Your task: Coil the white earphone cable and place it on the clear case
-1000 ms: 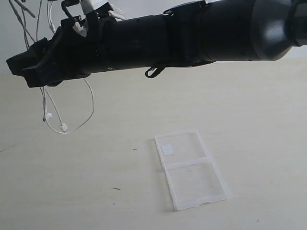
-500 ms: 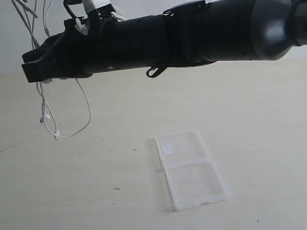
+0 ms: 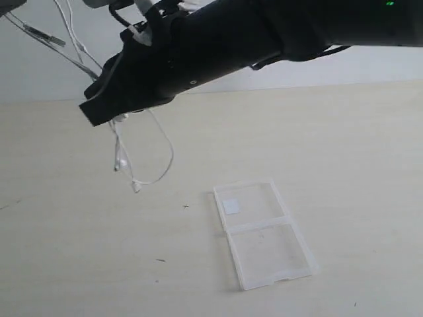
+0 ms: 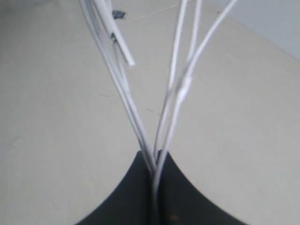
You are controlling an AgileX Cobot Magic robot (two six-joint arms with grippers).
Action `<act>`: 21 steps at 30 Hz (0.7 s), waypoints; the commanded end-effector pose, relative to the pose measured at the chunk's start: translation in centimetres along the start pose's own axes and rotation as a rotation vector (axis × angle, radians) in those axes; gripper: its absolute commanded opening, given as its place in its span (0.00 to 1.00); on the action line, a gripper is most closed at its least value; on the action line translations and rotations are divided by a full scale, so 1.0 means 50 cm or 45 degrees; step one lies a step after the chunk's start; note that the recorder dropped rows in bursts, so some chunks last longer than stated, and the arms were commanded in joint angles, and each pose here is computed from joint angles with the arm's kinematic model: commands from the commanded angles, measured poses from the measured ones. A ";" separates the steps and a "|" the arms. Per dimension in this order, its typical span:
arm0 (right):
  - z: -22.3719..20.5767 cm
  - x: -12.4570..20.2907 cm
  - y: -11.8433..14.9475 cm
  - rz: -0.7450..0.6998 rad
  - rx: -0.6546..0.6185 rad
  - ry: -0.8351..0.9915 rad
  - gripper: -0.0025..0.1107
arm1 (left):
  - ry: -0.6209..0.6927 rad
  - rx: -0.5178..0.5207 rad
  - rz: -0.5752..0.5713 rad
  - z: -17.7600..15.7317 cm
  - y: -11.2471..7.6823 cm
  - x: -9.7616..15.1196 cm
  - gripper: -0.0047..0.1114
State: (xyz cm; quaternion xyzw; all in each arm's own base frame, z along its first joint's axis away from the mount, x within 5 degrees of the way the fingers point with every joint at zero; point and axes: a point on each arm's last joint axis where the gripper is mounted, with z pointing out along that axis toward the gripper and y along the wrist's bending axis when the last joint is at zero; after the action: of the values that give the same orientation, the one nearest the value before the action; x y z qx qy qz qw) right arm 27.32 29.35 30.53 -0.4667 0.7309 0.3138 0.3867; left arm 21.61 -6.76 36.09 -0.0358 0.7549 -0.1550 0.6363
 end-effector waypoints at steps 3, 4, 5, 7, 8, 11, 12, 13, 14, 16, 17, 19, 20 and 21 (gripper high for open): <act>-0.090 -0.026 0.001 -0.130 0.158 0.061 0.02 | 0.033 -0.033 0.017 -0.004 0.011 0.023 0.04; -0.112 -0.036 0.007 -0.176 0.183 0.045 0.02 | 0.056 -0.005 0.014 -0.004 0.009 0.032 0.04; -0.121 -0.040 0.009 -0.198 0.194 0.039 0.02 | 0.064 0.006 0.014 -0.004 0.008 0.036 0.04; -0.155 -0.054 0.018 -0.239 0.240 0.019 0.02 | 0.107 0.069 0.013 -0.003 0.002 0.052 0.04; -0.175 -0.060 0.021 -0.280 0.281 0.019 0.02 | 0.137 0.124 0.035 -0.004 -0.003 0.064 0.04; -0.215 -0.068 0.026 -0.306 0.372 0.033 0.02 | 0.205 0.275 0.071 -0.009 -0.020 0.087 0.04; -0.224 -0.070 0.029 -0.305 0.377 0.027 0.02 | 0.222 0.348 0.115 -0.011 -0.029 0.090 0.04; -0.231 -0.072 0.033 -0.308 0.376 0.023 0.02 | 0.239 0.413 0.149 -0.015 -0.037 0.094 0.04; -0.238 -0.075 0.038 -0.300 0.370 0.007 0.02 | 0.258 0.488 0.178 -0.019 -0.046 0.097 0.04; -0.246 -0.077 0.042 -0.296 0.365 -0.001 0.02 | 0.293 0.596 0.231 -0.021 -0.059 0.107 0.04; -0.249 -0.078 0.045 -0.295 0.362 -0.003 0.02 | 0.317 0.632 0.253 -0.016 -0.063 0.114 0.04; -0.255 -0.080 0.050 -0.278 0.347 -0.017 0.02 | 0.343 0.649 0.274 -0.007 -0.065 0.123 0.09; -0.254 -0.079 0.051 -0.275 0.341 -0.010 0.02 | 0.356 0.649 0.275 -0.003 -0.064 0.128 0.12; -0.254 -0.077 0.051 -0.274 0.334 0.001 0.02 | 0.363 0.649 0.265 0.001 -0.065 0.129 0.18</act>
State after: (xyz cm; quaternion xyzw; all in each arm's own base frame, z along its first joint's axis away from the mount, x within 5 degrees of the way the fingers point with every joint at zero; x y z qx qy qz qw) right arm 22.59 22.06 39.61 -0.5022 0.7160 0.1715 0.4535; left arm 19.59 -11.25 31.74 0.2068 0.7664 -0.2843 0.5376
